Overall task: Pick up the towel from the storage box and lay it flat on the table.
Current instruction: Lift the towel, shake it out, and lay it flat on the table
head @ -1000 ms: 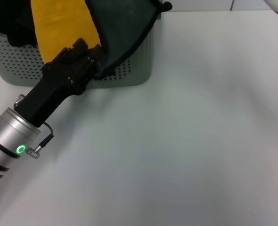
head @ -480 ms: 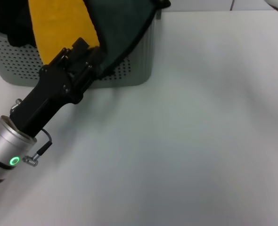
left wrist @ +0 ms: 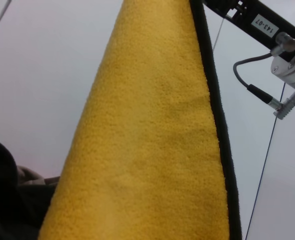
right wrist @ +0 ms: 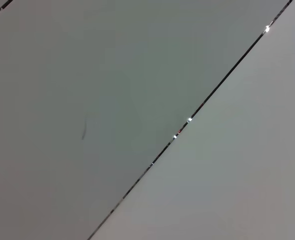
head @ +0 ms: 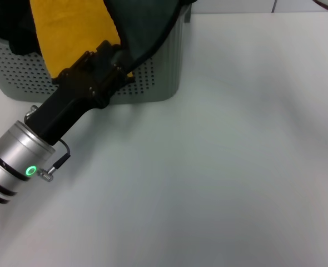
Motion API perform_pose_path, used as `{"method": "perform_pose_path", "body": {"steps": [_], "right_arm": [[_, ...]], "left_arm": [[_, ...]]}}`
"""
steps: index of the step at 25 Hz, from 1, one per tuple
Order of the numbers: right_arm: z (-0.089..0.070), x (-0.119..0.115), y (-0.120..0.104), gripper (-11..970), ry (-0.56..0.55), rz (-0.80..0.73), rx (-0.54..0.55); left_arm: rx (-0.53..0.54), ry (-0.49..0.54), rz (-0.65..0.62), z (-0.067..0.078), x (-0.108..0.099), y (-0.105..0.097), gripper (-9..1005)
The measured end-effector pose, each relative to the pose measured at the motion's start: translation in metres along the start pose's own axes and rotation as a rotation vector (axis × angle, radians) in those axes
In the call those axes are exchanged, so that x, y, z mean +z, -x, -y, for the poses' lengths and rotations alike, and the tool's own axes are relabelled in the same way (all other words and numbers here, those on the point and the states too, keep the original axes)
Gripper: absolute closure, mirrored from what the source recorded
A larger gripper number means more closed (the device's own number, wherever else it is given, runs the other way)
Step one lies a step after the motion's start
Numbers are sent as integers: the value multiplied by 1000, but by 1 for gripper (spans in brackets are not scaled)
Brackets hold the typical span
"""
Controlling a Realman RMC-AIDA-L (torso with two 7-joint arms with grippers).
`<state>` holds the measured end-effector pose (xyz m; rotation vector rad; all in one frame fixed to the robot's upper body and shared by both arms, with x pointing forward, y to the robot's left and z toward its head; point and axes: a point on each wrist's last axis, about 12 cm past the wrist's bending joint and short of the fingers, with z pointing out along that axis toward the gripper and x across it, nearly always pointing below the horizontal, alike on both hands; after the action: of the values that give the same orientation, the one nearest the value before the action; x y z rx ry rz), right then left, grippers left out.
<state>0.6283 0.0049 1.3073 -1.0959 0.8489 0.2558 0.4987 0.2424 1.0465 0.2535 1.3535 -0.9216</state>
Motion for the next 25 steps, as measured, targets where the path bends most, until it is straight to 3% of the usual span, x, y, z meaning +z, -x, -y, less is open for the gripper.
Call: {"method": "perform_pose_path", "body": {"steps": [16,25], "right_arm": [[11,-10,-10,936,-52,-24,40],[6,-12,-3,935,-44,7,51]], "left_arm": [[-7,-53,65,9,-9,6,418],[-7,-48,61,8,-8,5,418]]}}
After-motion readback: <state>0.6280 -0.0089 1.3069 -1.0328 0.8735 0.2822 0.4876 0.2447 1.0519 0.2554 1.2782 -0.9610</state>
